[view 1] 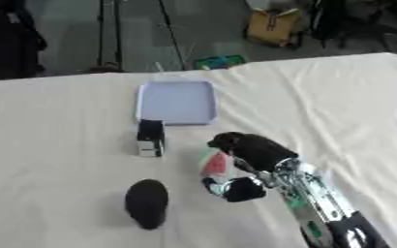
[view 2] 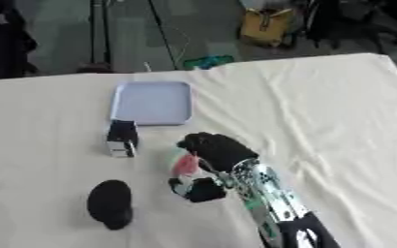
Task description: Pick up objects on the table and place them in the box.
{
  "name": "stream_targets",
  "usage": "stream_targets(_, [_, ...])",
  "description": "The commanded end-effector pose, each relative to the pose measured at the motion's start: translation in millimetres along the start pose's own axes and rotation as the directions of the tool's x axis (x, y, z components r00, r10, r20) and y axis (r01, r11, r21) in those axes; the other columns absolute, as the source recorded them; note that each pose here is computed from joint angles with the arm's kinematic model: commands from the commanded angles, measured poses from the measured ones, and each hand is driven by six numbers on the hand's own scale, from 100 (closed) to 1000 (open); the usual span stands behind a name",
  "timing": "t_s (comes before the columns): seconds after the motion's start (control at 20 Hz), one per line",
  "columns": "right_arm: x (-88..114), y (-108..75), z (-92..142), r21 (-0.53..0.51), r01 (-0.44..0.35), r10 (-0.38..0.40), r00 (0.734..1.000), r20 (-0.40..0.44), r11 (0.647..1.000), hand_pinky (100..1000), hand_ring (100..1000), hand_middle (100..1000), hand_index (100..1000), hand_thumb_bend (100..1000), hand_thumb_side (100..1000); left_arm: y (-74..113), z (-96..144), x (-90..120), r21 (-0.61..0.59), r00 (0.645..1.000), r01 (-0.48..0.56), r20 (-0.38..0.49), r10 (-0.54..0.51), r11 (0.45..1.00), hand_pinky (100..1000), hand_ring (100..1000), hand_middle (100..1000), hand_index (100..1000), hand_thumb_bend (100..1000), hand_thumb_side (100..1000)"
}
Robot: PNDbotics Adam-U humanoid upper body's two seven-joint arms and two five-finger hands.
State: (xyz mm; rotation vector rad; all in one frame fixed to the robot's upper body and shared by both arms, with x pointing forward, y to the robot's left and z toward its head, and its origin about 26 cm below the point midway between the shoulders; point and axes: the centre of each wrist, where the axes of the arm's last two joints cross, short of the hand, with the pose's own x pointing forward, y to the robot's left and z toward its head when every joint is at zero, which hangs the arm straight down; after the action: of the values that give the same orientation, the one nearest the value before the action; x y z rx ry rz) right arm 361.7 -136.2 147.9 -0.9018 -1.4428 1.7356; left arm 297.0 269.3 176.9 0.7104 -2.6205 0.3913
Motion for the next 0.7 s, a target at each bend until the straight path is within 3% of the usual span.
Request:
stream_targets(0.05, [-0.9, -7.7, -2.6, -0.013, -0.022, 0.022, 1.000, -0.015, 1.000, 897, 988, 968, 1000, 353, 789, -0.6, -4.3, 3.9, -0.001, 1.000, -0.013, 0.020, 0.013, 1.000, 646, 680, 784, 668, 100, 862])
stream_targets(0.7, [-7.1, -3.4, -14.4, -0.006, -0.090, 0.089, 0.994, -0.068, 0.996, 886, 994, 977, 1000, 360, 779, -2.3, -3.3, 4.4, -0.006, 1.000, -0.023, 0.015, 0.023, 1.000, 648, 683, 785, 668, 100, 863])
